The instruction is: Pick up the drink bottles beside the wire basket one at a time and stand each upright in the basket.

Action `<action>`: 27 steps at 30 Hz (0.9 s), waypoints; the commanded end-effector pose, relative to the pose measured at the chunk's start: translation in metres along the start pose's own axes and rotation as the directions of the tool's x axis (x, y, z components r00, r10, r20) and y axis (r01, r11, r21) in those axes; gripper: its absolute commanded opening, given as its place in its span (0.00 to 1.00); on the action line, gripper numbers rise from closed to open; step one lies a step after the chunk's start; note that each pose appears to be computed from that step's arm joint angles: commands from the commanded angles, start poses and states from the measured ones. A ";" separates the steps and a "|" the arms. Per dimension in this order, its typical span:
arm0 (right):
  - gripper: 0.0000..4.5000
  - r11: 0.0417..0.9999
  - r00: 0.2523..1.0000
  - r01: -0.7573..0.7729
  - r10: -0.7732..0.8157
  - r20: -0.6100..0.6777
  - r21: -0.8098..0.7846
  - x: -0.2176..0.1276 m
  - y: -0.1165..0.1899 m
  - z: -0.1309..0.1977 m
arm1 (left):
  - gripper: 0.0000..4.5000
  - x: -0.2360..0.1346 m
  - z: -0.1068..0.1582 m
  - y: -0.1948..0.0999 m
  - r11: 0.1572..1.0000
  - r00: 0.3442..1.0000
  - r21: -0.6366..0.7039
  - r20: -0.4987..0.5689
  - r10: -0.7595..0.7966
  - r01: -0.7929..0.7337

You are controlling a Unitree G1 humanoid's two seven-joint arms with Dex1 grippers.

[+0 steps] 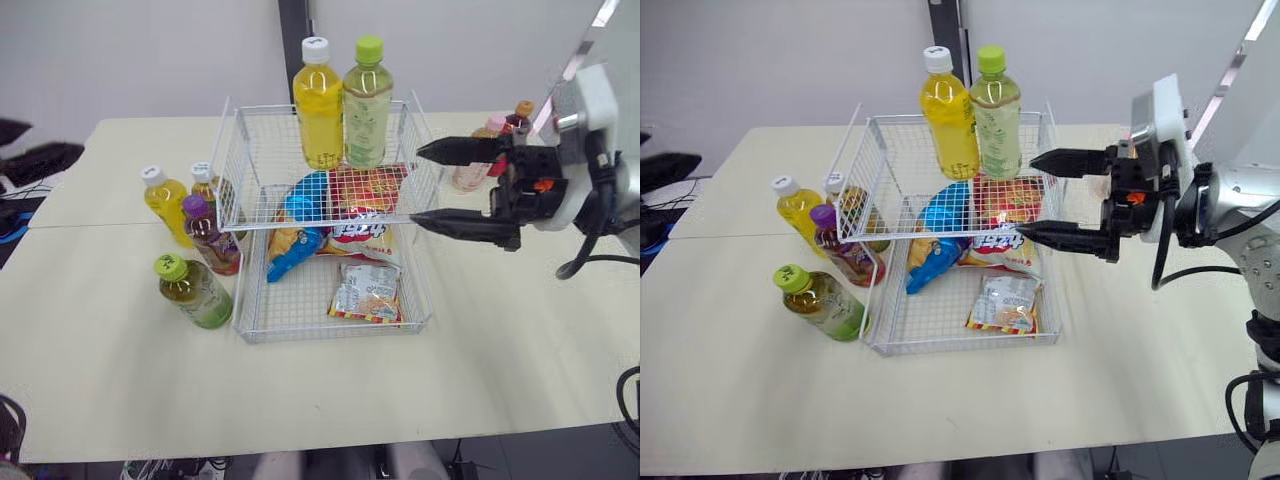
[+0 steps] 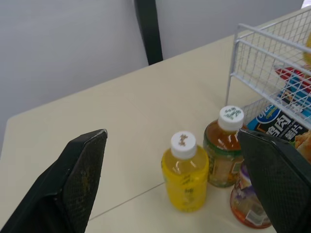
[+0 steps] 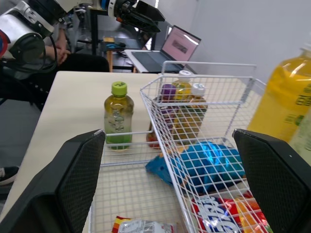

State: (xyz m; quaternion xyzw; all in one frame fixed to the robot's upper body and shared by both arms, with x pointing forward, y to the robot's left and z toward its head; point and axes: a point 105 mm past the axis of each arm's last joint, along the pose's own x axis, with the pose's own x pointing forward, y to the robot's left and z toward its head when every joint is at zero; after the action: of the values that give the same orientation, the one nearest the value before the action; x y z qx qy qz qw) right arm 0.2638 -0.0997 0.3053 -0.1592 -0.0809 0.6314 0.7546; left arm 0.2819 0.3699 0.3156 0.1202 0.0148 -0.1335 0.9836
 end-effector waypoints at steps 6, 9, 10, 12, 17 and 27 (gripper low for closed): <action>1.00 0.998 0.999 -0.034 0.034 0.006 -0.059 0.009 -0.002 0.003 | 0.99 -0.021 -0.055 -0.016 0.994 0.995 -0.032 0.011 0.104 -0.103; 1.00 0.998 1.000 -0.026 0.026 -0.003 -0.062 0.009 -0.003 0.001 | 0.99 -0.015 -0.065 -0.031 0.992 0.994 -0.063 0.022 0.108 -0.106; 1.00 0.998 1.000 -0.026 0.026 -0.003 -0.062 0.009 -0.003 0.001 | 0.99 -0.012 -0.067 -0.035 0.991 0.993 -0.073 0.029 0.111 -0.108; 1.00 0.998 1.000 -0.028 0.028 -0.002 -0.061 0.009 -0.002 0.001 | 0.99 -0.008 -0.067 -0.038 0.988 0.990 -0.094 0.047 0.130 -0.125; 1.00 0.998 0.999 -0.036 0.036 0.001 -0.056 0.013 0.002 0.001 | 0.99 0.009 -0.061 -0.045 0.983 0.984 -0.105 0.085 0.157 -0.148; 1.00 0.998 0.999 -0.038 0.039 0.013 -0.045 0.016 0.004 0.001 | 0.99 0.065 -0.044 -0.042 0.978 0.978 -0.124 0.099 0.181 -0.169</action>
State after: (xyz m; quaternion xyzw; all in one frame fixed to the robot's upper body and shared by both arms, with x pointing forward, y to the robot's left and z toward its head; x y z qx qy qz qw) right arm 0.2670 -0.0830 0.2929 -0.1645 -0.0750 0.6493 0.7388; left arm 0.3301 0.3233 0.2508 0.0354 -0.0340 -0.0609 0.9969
